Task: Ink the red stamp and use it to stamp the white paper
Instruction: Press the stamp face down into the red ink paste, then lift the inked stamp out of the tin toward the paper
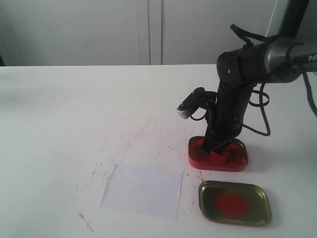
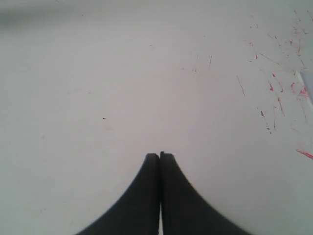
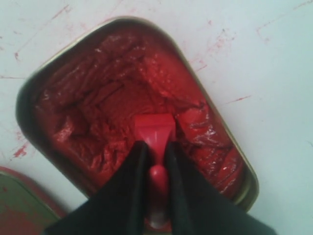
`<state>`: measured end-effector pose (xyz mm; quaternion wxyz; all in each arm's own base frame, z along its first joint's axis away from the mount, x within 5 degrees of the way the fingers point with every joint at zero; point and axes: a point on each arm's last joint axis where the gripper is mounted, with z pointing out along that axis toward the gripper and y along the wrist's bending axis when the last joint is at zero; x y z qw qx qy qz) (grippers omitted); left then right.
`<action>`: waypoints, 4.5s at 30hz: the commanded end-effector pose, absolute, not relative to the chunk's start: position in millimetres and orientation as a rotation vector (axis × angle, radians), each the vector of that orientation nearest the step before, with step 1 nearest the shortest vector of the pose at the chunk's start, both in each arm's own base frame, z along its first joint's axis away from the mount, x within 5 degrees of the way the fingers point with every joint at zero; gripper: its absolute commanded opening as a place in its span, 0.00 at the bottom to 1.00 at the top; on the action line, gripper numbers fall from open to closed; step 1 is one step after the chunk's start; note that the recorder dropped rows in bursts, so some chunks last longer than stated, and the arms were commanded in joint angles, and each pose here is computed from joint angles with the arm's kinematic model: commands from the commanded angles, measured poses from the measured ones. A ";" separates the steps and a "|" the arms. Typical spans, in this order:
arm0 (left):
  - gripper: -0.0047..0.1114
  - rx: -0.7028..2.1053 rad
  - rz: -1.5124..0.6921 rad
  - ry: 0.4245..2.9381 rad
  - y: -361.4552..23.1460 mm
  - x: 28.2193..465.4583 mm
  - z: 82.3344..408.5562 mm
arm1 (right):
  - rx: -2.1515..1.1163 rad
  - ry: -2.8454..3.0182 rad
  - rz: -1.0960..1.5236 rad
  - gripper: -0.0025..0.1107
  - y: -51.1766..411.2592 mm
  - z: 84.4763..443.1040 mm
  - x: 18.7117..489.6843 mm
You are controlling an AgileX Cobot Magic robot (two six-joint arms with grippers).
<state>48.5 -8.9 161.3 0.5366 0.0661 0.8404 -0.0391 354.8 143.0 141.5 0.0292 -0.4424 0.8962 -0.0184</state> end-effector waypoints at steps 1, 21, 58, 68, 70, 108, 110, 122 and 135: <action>0.04 0.149 -0.100 2.000 -9.2 48.3 160.4 | -1.415 2.892 -0.015 0.02 139.4 95.0 346.5; 0.04 0.149 -0.100 2.000 -9.2 48.3 160.4 | -1.268 2.826 -0.021 0.02 141.3 137.7 350.6; 0.04 0.150 -0.100 2.000 -9.2 48.3 160.4 | -0.850 2.762 0.297 0.02 122.5 186.2 358.8; 0.04 0.150 -0.100 2.000 -9.2 48.3 160.4 | -0.811 2.795 0.396 0.02 116.2 171.9 363.9; 0.04 0.150 -0.100 2.000 -9.2 48.3 160.4 | -0.789 2.802 0.409 0.02 112.2 172.0 364.8; 0.04 0.150 -0.100 2.000 -9.2 48.3 160.4 | -0.771 2.779 0.528 0.02 114.4 169.1 365.2; 0.04 0.150 -0.100 2.000 -9.2 48.3 160.4 | -0.754 2.778 0.530 0.02 114.3 172.7 364.6; 0.04 0.150 -0.100 2.000 -9.2 48.3 160.4 | -0.762 2.700 0.520 0.02 114.1 205.0 357.7; 0.04 0.150 -0.100 2.000 -9.2 48.3 160.4 | -0.850 2.645 0.549 0.02 151.2 225.5 337.9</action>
